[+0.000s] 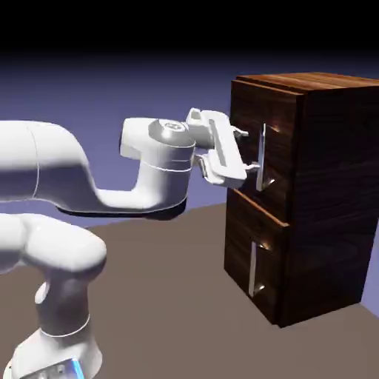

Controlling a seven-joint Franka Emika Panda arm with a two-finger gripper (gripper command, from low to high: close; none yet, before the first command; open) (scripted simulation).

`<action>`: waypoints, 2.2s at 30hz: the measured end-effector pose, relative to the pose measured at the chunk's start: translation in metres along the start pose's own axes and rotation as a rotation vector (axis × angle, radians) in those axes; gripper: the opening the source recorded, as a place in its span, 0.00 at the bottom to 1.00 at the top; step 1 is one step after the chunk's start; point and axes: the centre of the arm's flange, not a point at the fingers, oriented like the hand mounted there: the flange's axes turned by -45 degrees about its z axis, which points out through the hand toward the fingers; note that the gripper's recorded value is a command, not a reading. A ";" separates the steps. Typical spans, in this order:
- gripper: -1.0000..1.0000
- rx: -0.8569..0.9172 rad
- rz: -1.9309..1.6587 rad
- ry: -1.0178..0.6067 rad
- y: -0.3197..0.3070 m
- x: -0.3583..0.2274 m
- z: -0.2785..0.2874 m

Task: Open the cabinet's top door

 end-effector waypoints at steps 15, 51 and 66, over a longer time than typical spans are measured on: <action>1.00 -0.162 -0.417 -0.119 -0.007 0.031 0.043; 0.00 0.721 -0.333 -0.296 0.153 0.122 -0.083; 0.00 1.136 -0.272 -0.371 0.256 0.167 -0.086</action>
